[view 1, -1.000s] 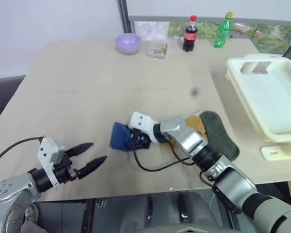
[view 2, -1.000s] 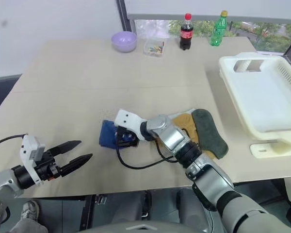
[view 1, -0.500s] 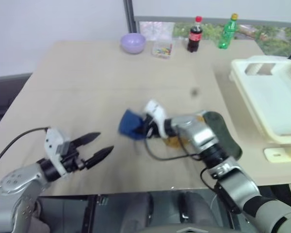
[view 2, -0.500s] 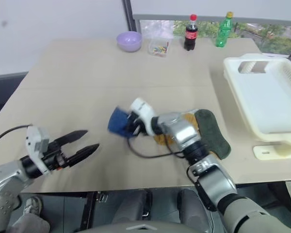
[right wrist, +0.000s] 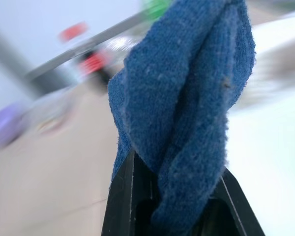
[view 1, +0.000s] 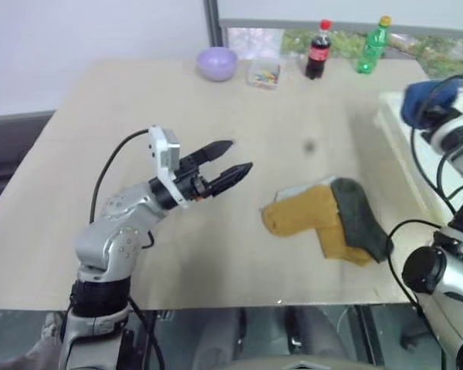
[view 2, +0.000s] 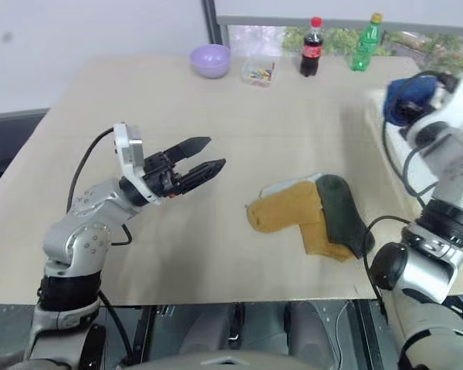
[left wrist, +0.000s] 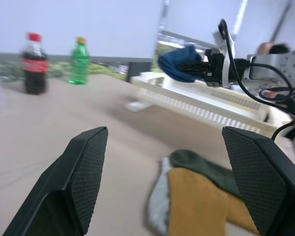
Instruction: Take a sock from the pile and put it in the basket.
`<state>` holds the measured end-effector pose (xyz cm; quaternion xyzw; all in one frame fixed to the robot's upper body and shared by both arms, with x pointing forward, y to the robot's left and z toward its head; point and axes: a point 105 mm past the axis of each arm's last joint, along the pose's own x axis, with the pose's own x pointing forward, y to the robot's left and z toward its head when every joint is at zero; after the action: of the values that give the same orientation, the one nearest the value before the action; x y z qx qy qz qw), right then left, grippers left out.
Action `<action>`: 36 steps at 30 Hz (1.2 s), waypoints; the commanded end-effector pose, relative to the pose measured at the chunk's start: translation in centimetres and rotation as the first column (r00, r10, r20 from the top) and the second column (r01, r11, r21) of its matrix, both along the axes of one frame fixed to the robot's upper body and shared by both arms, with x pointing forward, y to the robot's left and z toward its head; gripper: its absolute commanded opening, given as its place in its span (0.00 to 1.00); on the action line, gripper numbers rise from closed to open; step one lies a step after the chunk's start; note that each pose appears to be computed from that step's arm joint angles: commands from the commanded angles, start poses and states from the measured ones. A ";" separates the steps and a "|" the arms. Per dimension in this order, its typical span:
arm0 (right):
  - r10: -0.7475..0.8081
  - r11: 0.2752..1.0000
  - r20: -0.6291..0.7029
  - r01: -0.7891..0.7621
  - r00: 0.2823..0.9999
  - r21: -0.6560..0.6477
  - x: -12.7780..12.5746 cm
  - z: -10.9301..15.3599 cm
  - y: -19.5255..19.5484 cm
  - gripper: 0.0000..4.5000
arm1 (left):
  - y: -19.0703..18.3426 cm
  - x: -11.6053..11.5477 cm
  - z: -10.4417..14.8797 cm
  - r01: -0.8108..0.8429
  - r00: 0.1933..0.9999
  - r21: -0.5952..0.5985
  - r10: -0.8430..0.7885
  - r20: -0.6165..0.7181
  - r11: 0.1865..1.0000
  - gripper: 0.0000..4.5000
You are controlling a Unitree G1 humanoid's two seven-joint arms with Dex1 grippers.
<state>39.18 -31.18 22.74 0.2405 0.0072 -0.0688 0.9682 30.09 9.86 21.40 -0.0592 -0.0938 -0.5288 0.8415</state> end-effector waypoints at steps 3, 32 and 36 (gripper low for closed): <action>-0.177 0.984 -0.012 0.177 0.984 -0.004 -0.1 -0.1 -4.3 0.01 | -1.4 -0.2 1.3 0.069 0.996 0.022 -0.070 0.063 0.997 0.88; 0.561 0.717 -0.022 -0.499 0.827 -0.487 -8.3 -0.4 13.3 1.00 | 3.4 0.5 -1.6 -0.155 0.988 0.131 0.153 0.026 0.979 1.00; 0.665 0.557 -0.149 -0.619 0.732 -0.554 -10.4 -4.3 14.9 1.00 | 7.1 -0.9 -3.2 -0.281 0.957 0.194 0.289 -0.011 0.940 1.00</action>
<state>29.64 -17.35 16.83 -0.0406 0.0851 0.2629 0.9602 29.80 16.15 16.49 -0.0011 -0.0057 -0.4218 0.9067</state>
